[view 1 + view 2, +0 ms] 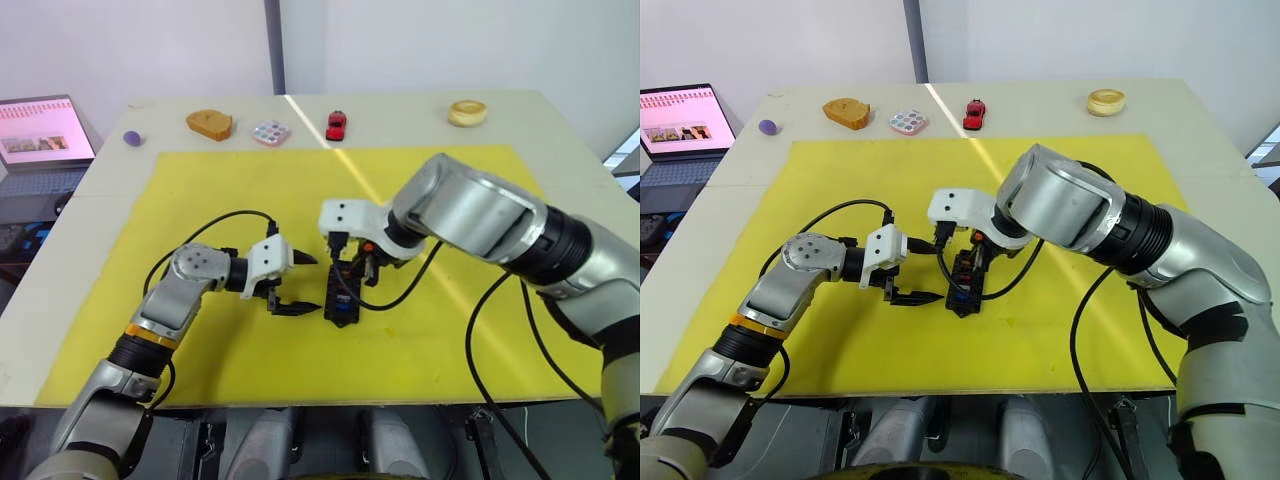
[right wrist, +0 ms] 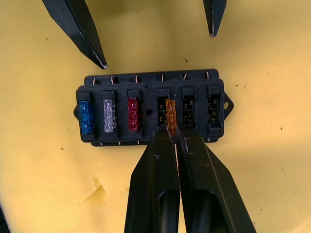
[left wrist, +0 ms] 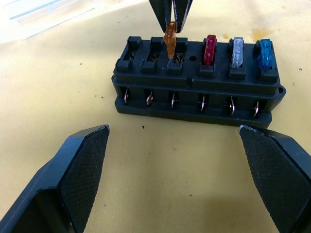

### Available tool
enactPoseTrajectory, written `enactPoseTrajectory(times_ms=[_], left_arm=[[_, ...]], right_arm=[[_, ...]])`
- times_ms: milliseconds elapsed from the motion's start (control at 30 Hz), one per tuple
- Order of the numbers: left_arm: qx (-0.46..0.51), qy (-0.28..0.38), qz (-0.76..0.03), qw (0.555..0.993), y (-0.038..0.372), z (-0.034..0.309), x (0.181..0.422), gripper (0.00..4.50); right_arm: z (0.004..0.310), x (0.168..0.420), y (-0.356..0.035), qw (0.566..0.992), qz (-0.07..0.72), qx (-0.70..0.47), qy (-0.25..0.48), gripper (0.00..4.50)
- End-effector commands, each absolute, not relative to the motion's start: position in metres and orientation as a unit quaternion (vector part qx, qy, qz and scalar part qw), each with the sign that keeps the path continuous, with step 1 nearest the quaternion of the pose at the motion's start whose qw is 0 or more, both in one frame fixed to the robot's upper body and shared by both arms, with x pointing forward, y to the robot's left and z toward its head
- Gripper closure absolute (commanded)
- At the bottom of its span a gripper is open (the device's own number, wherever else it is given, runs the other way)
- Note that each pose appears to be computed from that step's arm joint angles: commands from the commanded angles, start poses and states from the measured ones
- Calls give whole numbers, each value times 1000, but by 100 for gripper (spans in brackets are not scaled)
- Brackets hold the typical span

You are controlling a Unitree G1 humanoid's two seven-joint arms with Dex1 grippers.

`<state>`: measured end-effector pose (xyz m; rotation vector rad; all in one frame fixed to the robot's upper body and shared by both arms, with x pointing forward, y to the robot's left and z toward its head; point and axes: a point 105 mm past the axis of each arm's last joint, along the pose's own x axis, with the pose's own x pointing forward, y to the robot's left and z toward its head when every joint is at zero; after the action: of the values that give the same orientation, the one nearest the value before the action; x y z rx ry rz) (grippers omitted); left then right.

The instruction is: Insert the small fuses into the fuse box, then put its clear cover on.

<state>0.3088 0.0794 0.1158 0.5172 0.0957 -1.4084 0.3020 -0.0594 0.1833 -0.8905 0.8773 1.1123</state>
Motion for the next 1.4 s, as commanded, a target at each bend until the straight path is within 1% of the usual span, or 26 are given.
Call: enactPoseTrajectory(times_ms=[33,333,633,767,933,1167,1400], left_arm=[[251,18,-641,726,75,127,309,0],[251,18,-642,724,74,126,309,0],[253,19,-640,725,75,124,308,0],[254,20,-640,725,75,123,308,0],[255,19,-641,724,74,123,307,0],[256,19,-642,723,73,122,306,0],[257,14,-641,723,71,124,308,0]], right_arm=[[194,299,-56,670,500,-406,370,448],[191,296,-53,666,504,-400,377,448],[183,306,-57,677,476,-412,381,448],[183,306,-56,679,474,-410,382,448],[179,303,-58,672,476,-411,391,448],[195,305,-54,687,471,-394,388,448],[197,302,-54,687,473,-391,389,448]])
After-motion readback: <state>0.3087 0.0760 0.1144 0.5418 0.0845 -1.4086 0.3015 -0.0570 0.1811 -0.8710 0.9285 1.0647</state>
